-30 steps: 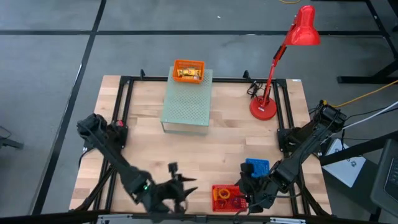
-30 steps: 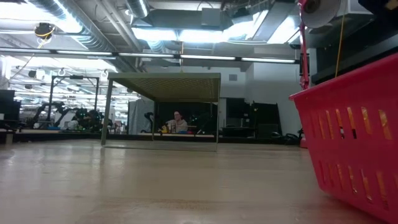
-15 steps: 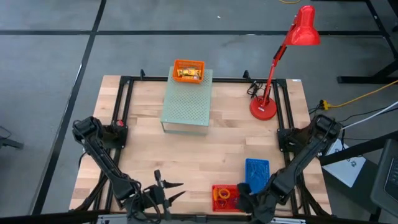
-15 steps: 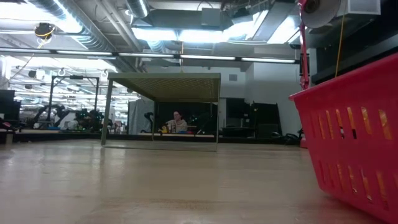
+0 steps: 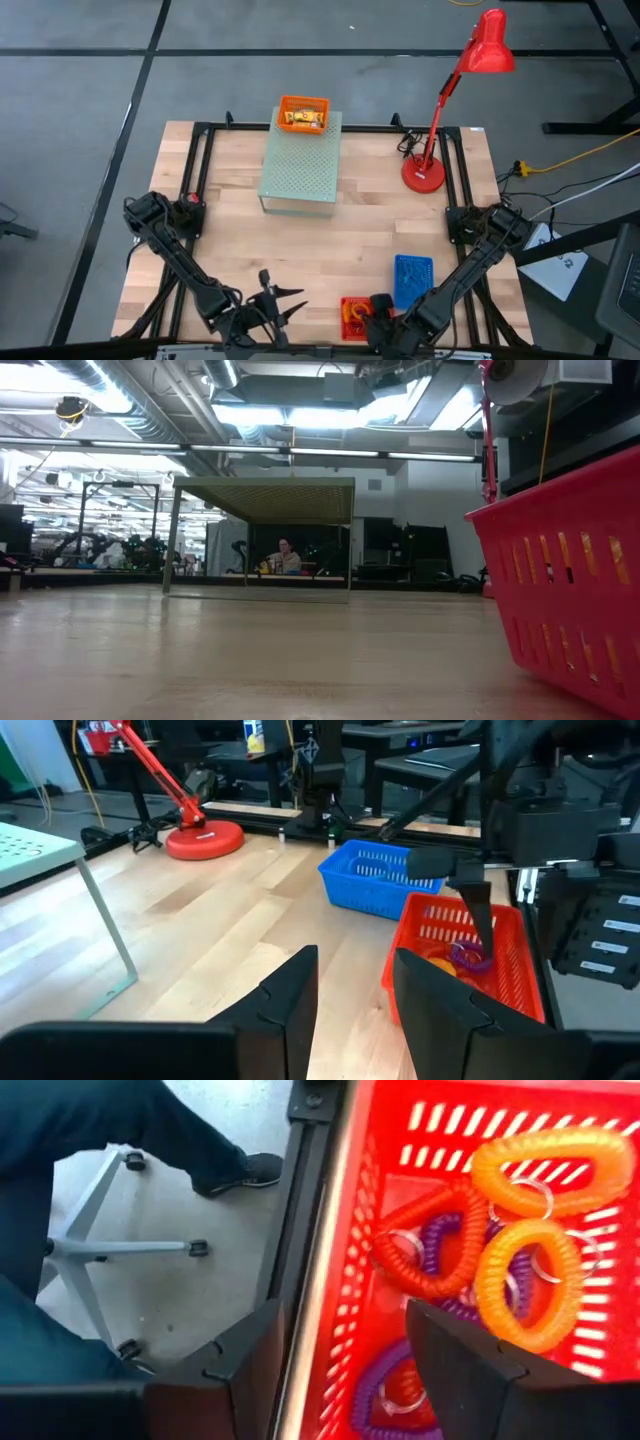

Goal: Pick & Place Office Desk Supplies
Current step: Put the red bin on the shelf

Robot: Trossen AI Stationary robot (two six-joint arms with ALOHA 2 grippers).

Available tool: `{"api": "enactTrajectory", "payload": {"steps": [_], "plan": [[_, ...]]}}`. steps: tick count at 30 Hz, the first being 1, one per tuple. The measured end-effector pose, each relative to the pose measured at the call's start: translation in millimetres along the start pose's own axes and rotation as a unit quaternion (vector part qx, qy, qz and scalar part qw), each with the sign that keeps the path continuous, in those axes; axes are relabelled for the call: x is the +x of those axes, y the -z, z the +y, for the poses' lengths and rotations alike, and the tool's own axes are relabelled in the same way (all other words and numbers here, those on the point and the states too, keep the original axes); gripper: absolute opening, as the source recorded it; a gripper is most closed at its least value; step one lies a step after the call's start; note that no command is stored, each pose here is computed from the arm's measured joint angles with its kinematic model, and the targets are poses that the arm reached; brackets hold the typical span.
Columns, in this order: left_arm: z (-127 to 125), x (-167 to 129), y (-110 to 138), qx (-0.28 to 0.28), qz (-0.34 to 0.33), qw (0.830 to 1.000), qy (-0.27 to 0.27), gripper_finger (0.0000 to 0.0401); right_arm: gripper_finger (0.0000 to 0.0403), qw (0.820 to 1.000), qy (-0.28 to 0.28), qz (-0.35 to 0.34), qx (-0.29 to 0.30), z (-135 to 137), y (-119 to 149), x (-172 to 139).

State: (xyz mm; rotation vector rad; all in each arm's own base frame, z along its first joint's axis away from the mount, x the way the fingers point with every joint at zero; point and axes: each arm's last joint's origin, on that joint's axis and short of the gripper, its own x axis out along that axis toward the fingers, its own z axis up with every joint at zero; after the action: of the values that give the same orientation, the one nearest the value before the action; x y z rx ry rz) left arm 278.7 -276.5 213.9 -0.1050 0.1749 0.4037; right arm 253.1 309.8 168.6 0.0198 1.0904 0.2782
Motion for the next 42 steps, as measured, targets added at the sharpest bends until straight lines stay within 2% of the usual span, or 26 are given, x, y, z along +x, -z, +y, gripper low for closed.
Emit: {"api": "enactTrajectory", "payload": {"steps": [5,13,16,19,25,29,33,40,42], "plan": [[0.1,0.8,0.0,0.002,0.003,1.000,0.004,0.0130,0.0209,1.000,0.003,-0.001,0.012,-2.9,-2.3,0.7],[-1.0,-1.9,0.8,0.003,0.003,1.000,0.007,0.0130,0.0136,0.999,0.001,-0.001,0.035,-4.7,-4.0,1.2],[-1.4,-2.6,0.9,0.003,0.004,1.000,0.009,0.0129,0.0123,0.999,-0.009,0.008,0.045,-4.3,-3.6,1.2],[-1.6,-3.1,1.1,0.000,0.005,1.000,0.011,0.0130,0.0129,0.999,-0.016,0.014,0.047,-4.1,-3.5,1.3],[-1.7,-2.9,1.3,0.000,0.005,1.000,0.011,0.0129,0.0168,0.998,-0.006,0.020,0.060,-9.4,-4.5,9.9],[-1.9,-3.0,1.3,0.000,0.005,1.000,0.011,0.0129,0.0168,0.997,0.010,0.037,0.062,-14.6,-1.4,20.6],[-2.4,-4.2,1.5,0.001,0.005,1.000,0.012,0.0129,0.0132,0.997,0.020,0.030,0.064,-16.9,-3.0,19.7],[-2.5,-4.2,1.2,0.000,0.004,1.000,0.013,0.0129,0.0019,0.998,0.010,0.008,0.061,-13.8,-17.6,3.1],[-2.5,-4.2,1.3,0.001,0.004,1.000,0.012,0.0129,0.0013,0.999,0.013,0.000,0.053,-9.4,-26.5,-5.1]]}}
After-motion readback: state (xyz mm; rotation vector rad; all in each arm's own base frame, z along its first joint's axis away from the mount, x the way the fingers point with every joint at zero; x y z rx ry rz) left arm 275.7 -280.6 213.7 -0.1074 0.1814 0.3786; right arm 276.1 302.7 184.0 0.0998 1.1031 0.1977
